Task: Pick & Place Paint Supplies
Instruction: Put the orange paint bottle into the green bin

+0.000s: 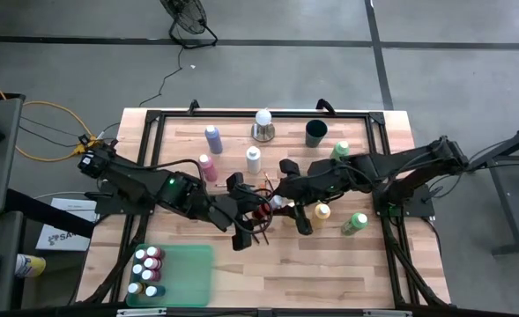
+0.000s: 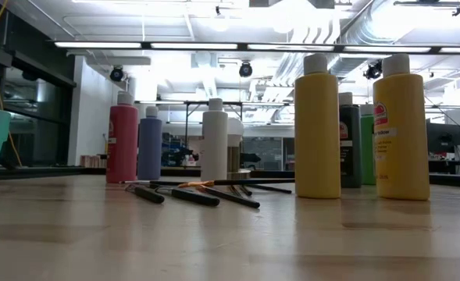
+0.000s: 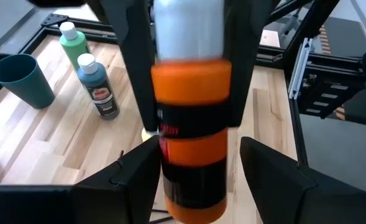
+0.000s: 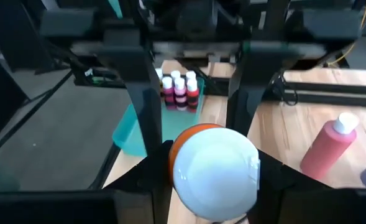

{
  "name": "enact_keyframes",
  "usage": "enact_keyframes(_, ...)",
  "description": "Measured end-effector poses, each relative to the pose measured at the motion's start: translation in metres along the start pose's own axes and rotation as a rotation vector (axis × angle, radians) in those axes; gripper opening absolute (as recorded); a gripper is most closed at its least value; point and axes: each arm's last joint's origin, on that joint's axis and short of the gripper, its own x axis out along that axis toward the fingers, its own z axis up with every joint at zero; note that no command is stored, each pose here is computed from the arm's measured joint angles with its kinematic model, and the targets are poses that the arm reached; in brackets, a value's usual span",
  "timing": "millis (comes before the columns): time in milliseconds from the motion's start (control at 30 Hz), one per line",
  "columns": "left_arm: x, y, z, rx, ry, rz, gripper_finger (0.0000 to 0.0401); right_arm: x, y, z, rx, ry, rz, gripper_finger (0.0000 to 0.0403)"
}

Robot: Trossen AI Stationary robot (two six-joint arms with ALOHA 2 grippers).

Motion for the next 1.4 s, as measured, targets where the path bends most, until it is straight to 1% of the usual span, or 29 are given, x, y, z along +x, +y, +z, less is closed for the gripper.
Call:
enact_keyframes(100,0.0,0.0,0.0,-0.002,0.003,0.001,0.0178,0.0,0.0,0.001,0.001,-0.006,0.001,0.014)
enact_keyframes(267,0.0,0.0,-0.001,-0.002,0.005,0.002,0.0101,0.0,0.0,0.001,0.01,-0.006,0.001,0.0143)
enact_keyframes(400,0.0,0.0,0.0,-0.007,0.004,-0.006,0.0099,0.0,0.0,0.001,0.063,-0.005,0.006,0.0144)
enact_keyframes(500,0.0,0.0,0.0,-0.008,0.0,-0.004,0.0099,-0.004,0.001,0.002,0.068,-0.008,0.006,0.0145)
enact_keyframes(700,0.001,0.0,0.006,-0.009,-0.066,0.029,0.0098,-0.031,0.002,0.008,0.118,-0.037,-0.024,0.0145)
enact_keyframes(833,0.001,-0.002,0.013,0.013,-0.138,0.013,0.0098,-0.049,0.008,0.011,0.122,-0.057,-0.066,0.0146)
enact_keyframes(933,0.001,-0.005,0.019,0.045,-0.2,0.002,0.0098,-0.056,0.014,0.013,0.117,-0.081,-0.067,0.0146)
enact_keyframes(1067,-0.001,-0.004,0.027,0.081,-0.275,0.002,0.0098,-0.051,0.021,0.017,0.112,-0.139,-0.046,0.0146)
enact_keyframes(1267,-0.005,-0.002,0.034,0.098,-0.328,-0.009,0.0098,-0.036,0.027,0.024,0.097,-0.233,-0.017,0.0147)
enact_keyframes(1400,-0.006,-0.003,0.038,0.111,-0.366,-0.015,0.0098,-0.036,0.03,0.029,0.092,-0.289,0.003,0.0147)
